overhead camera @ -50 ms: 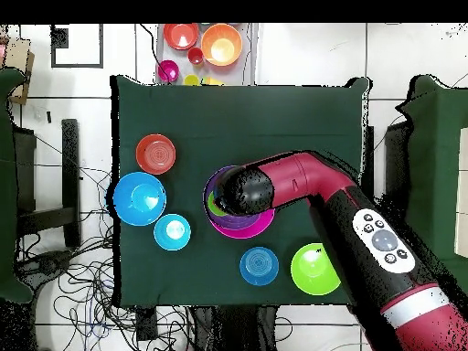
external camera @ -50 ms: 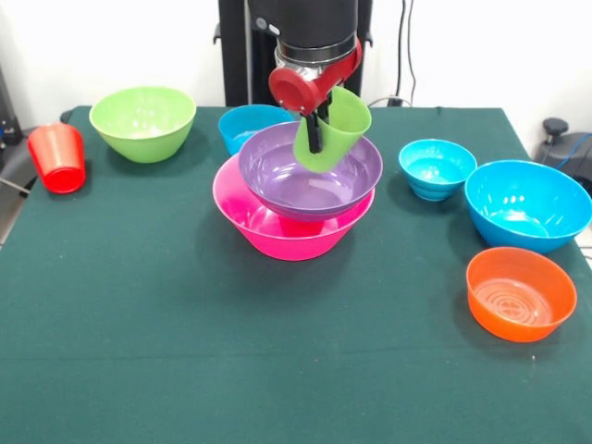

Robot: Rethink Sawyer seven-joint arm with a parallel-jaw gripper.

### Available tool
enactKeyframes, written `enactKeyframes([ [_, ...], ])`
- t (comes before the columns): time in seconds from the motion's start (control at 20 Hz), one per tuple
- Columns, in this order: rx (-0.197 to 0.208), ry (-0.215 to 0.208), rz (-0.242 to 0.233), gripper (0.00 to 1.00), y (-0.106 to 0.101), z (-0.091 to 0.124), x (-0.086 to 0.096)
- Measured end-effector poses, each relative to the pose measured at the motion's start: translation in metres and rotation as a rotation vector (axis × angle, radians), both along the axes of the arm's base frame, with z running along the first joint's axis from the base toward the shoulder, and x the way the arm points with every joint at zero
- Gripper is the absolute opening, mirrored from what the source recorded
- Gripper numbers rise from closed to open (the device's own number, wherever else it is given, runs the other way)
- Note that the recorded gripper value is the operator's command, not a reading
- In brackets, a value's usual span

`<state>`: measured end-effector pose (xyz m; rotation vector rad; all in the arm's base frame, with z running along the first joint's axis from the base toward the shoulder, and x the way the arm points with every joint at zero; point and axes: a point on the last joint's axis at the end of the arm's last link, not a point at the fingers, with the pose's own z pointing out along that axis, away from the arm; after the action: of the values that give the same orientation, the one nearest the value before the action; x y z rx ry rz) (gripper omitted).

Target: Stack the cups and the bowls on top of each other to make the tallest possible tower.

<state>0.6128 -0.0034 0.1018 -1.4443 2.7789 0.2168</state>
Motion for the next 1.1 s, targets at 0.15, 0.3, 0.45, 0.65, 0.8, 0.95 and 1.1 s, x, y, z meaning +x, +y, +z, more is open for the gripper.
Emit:
enactKeyframes([
  [0.15, 0.005, 0.004, -0.001, 0.00, 0.001, -0.003, 0.000],
  [0.3, 0.010, 0.004, -0.005, 0.00, 0.001, -0.006, 0.002],
  [0.45, 0.018, 0.004, -0.012, 0.00, 0.000, -0.010, 0.005],
  [0.65, 0.025, 0.004, -0.017, 0.00, 0.000, -0.014, 0.009],
  [0.8, 0.028, 0.002, -0.023, 0.00, -0.001, -0.016, 0.012],
  [0.95, 0.031, 0.000, -0.027, 0.00, -0.002, -0.018, 0.014],
  [1.1, 0.034, -0.006, -0.038, 1.00, -0.006, -0.020, 0.020],
])
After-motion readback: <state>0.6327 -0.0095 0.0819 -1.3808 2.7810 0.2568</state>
